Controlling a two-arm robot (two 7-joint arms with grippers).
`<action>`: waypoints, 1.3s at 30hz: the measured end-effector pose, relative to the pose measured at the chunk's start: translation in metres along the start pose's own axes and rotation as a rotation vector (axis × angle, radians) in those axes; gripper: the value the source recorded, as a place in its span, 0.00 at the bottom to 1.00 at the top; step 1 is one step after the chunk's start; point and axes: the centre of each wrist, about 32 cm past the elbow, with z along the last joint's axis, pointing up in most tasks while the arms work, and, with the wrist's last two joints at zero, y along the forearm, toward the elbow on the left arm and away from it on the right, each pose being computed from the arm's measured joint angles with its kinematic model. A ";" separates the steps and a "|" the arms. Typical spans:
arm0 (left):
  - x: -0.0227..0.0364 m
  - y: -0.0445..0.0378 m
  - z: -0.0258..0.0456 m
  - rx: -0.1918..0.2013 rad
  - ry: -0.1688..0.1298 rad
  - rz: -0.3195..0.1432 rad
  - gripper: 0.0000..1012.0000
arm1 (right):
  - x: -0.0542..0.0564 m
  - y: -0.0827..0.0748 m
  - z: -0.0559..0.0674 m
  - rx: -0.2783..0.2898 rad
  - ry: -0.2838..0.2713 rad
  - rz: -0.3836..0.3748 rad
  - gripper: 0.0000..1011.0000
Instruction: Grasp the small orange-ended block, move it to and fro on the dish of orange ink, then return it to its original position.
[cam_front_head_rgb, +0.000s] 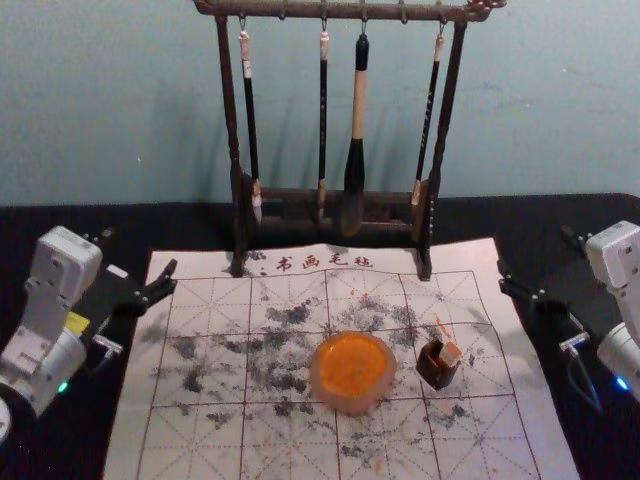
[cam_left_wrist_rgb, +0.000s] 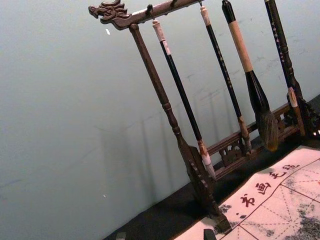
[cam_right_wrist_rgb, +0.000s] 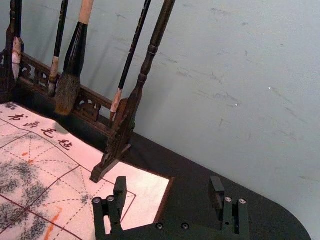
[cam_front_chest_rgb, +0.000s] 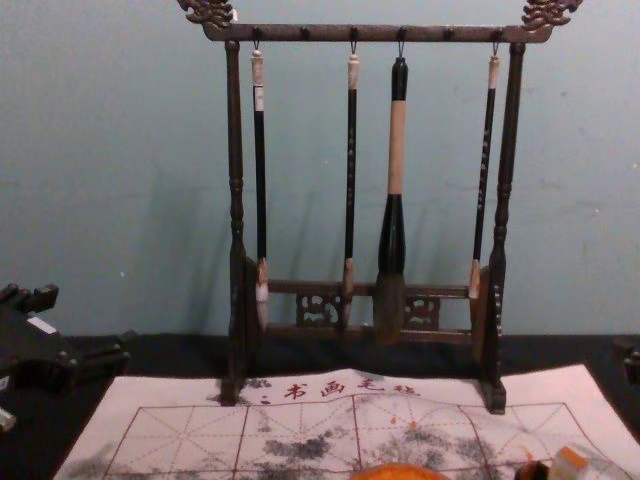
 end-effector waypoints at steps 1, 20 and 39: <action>0.0000 0.0000 0.0000 0.000 0.000 0.000 0.99 | 0.000 0.000 0.000 0.000 0.000 0.000 0.99; 0.0000 0.0000 0.0000 0.000 0.000 0.000 0.99 | 0.000 0.000 0.000 0.000 0.000 0.000 0.99; 0.0000 0.0000 0.0000 0.000 0.000 0.000 0.99 | 0.000 0.000 0.000 0.000 0.000 0.000 0.99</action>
